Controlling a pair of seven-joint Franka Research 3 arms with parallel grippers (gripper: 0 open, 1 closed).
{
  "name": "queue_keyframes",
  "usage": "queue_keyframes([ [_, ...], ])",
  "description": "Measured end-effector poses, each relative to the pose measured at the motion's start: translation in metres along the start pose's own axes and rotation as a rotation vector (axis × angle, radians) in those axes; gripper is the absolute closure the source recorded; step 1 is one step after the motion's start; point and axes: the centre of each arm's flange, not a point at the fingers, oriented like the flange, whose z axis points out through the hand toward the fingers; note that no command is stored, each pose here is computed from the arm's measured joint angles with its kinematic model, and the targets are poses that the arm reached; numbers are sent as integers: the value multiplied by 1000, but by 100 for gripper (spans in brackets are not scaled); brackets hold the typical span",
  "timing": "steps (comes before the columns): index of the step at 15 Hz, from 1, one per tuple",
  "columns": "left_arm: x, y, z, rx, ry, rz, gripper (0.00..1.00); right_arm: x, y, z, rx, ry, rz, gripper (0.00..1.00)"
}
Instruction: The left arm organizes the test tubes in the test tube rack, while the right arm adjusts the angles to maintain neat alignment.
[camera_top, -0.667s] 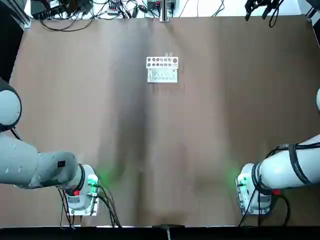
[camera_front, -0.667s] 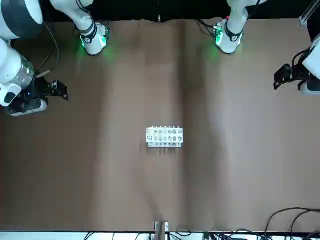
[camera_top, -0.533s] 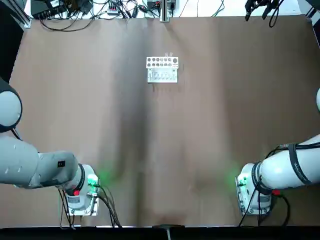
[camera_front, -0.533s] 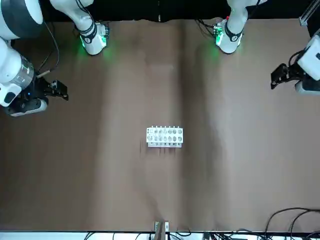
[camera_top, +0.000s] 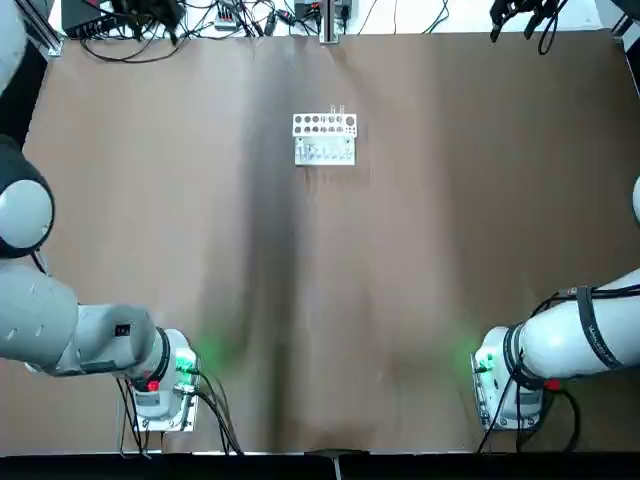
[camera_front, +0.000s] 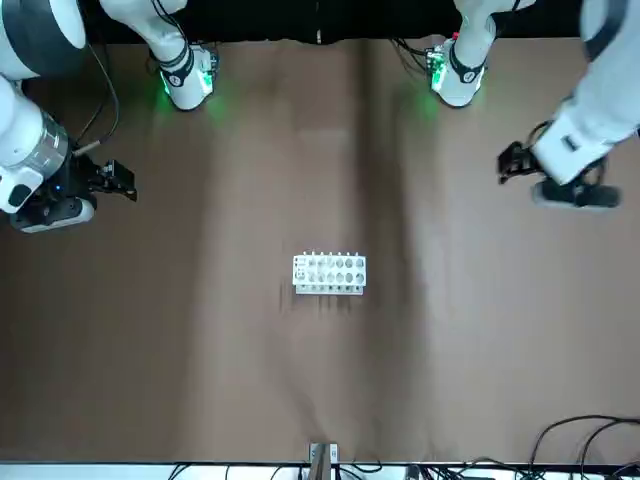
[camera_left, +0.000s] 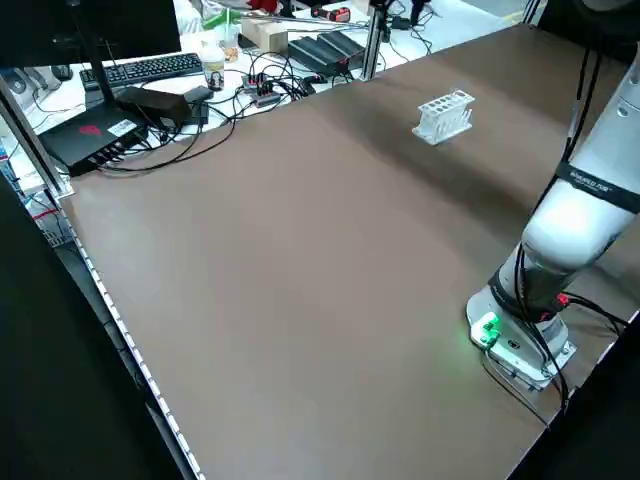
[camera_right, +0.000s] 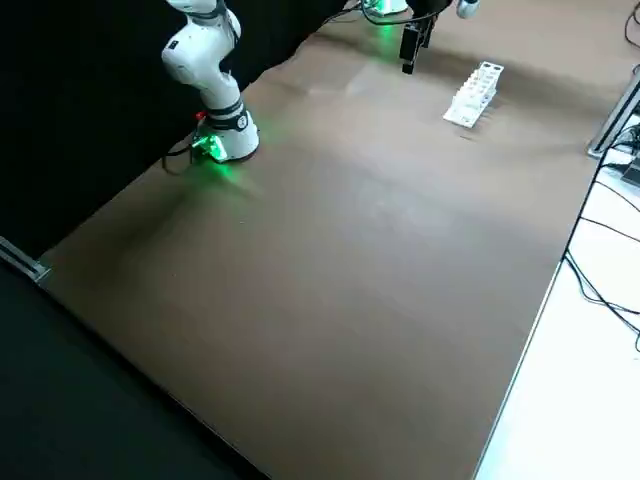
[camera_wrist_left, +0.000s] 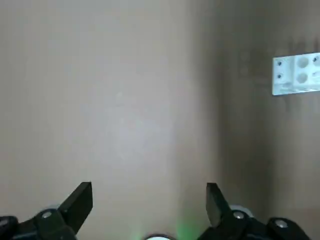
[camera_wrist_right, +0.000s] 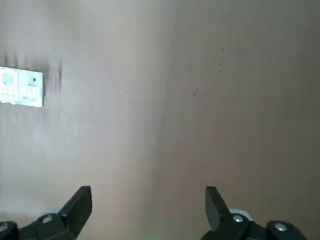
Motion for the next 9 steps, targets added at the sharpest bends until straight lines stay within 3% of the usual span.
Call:
queue_keyframes([
  [4, 13, 95, 37, 5, -41, -33, 0, 0, 0, 0, 0, 0, 0, 0],
  [6, 27, 171, 66, -22, 9, -89, 0, 0, 0, 0, 0, -1, 0, 0],
  [9, 44, 240, 99, -73, 52, -158, 0, 0, 0, 1, 0, -1, 0, 0],
])
